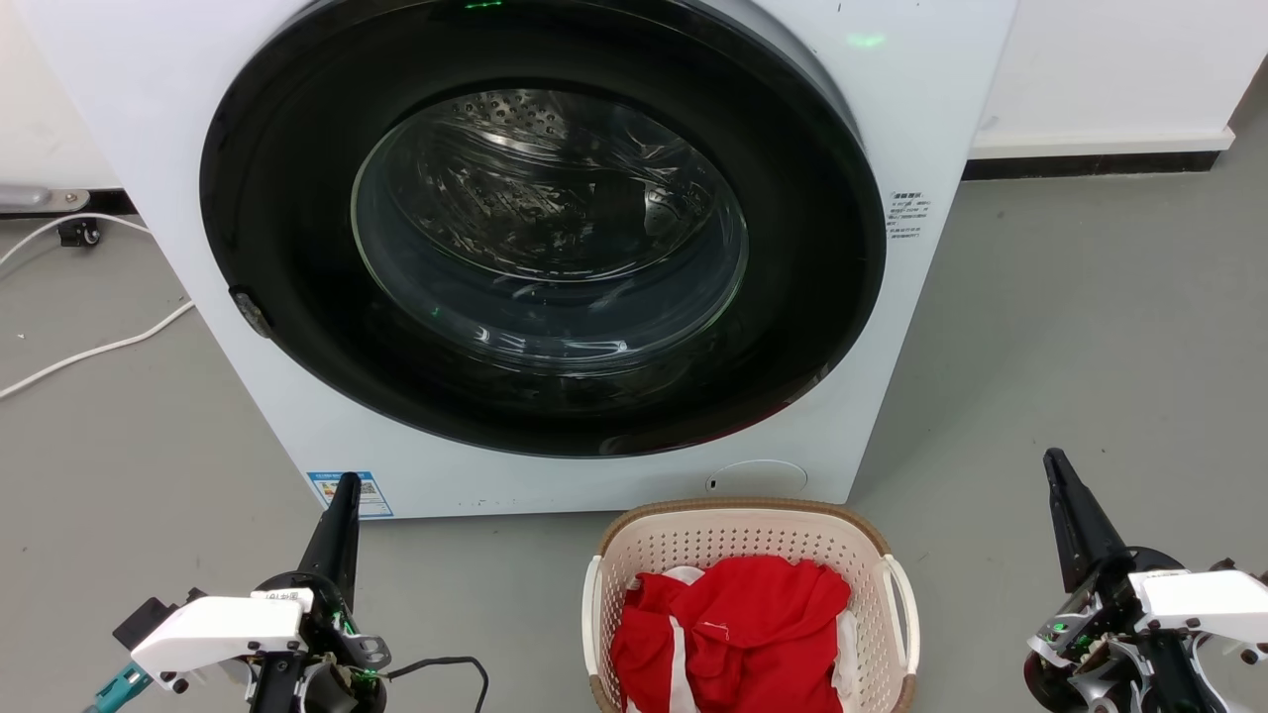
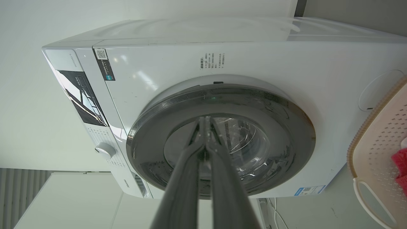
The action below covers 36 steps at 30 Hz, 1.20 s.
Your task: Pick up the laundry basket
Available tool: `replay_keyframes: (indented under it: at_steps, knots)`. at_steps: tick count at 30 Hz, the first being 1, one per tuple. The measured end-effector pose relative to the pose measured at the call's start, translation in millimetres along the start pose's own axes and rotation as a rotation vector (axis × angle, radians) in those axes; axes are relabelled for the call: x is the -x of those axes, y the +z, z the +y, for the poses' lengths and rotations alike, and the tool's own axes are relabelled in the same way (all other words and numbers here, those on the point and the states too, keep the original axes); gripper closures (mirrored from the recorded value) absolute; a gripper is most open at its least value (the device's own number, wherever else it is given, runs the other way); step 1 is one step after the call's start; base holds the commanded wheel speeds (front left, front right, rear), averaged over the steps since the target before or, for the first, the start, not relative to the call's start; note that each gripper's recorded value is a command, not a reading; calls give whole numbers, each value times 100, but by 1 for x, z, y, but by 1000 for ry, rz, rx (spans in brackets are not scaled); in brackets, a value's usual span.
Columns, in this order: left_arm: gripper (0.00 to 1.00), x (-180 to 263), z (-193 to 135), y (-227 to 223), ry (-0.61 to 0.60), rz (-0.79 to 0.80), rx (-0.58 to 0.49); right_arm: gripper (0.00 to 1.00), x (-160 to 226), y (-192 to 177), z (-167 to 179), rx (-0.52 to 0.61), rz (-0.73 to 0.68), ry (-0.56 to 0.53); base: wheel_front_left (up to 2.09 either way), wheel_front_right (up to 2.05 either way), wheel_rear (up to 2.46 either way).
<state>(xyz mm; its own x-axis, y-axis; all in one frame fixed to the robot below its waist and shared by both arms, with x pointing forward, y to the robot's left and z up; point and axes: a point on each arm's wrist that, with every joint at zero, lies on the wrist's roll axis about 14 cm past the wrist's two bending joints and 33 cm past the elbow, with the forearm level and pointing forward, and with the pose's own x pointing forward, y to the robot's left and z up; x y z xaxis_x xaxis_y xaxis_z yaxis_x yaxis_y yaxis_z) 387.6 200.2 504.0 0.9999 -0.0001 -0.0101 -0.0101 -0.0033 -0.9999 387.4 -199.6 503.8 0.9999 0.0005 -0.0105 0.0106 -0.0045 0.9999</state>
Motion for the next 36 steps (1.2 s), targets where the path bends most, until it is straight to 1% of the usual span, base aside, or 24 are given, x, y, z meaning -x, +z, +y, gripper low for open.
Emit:
replay_keyframes:
  at_steps: [30, 31, 36]
  knots:
    - [100, 0, 0, 0, 0, 0, 0, 100, 0, 0, 0, 0, 0, 0, 0, 0, 0]
    - [0, 1, 2, 0, 5, 0, 0, 0, 1, 0, -2, -1, 0, -5, 0, 0, 0]
    - [0, 12, 28, -2, 82, -3, 10, 0, 13, 1, -28, -8, -8, -84, 0, 0, 0]
